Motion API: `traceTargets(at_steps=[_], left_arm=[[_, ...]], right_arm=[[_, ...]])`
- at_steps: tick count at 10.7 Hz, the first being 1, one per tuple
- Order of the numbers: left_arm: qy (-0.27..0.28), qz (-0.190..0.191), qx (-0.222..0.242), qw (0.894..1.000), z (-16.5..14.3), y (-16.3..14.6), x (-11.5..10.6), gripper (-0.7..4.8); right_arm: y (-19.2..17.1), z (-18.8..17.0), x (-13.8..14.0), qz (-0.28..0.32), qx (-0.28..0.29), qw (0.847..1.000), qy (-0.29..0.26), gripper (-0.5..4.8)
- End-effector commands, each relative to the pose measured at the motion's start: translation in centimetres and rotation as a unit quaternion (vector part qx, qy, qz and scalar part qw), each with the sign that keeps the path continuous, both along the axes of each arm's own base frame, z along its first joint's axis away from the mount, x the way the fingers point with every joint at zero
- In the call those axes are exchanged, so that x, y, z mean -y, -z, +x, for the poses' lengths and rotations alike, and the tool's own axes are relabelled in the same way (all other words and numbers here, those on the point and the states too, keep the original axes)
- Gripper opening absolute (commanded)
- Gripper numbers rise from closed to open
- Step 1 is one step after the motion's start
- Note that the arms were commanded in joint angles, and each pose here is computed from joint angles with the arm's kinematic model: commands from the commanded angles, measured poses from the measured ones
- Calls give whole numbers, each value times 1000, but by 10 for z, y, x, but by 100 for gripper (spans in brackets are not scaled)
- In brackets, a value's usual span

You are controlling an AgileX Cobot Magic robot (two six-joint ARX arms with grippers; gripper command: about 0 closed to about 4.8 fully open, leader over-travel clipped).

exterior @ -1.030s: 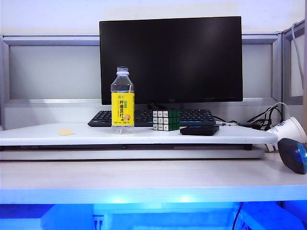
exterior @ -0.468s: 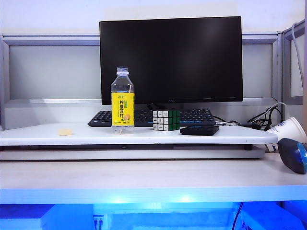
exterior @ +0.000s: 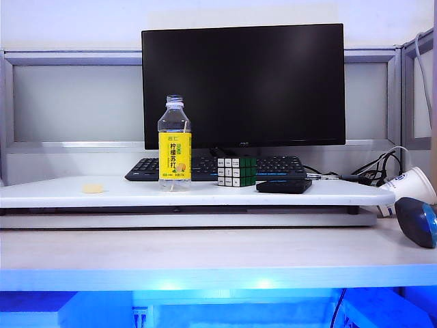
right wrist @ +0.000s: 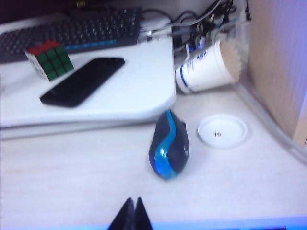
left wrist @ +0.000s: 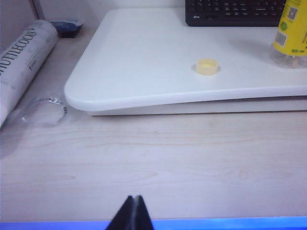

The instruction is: Grab a stick from the table and stick it in a plastic bottle.

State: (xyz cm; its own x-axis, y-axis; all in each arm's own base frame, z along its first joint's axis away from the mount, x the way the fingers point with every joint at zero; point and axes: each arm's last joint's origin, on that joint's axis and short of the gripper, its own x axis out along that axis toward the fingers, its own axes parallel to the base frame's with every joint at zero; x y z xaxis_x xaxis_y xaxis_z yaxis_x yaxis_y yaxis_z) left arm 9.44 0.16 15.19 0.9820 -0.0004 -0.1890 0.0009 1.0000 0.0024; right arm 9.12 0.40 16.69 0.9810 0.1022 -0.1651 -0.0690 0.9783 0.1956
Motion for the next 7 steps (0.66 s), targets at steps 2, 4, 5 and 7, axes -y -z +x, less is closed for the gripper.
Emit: traceTargets(at_steps=[2, 4, 5, 7], left_arm=[[0, 2, -6, 1000, 0, 1, 0, -4], [-1, 2, -6, 1000, 0, 1, 0, -4], [-1, 2, -6, 1000, 0, 1, 0, -4], [-1, 2, -6, 1000, 0, 1, 0, -4]], right_arm=[[17, 2, -1, -10, -26, 999, -15, -3], [17, 2, -1, -43, -24, 999, -19, -3], [17, 2, -1, -42, -24, 999, -20, -3], [17, 2, -1, -41, -24, 999, -19, -3]])
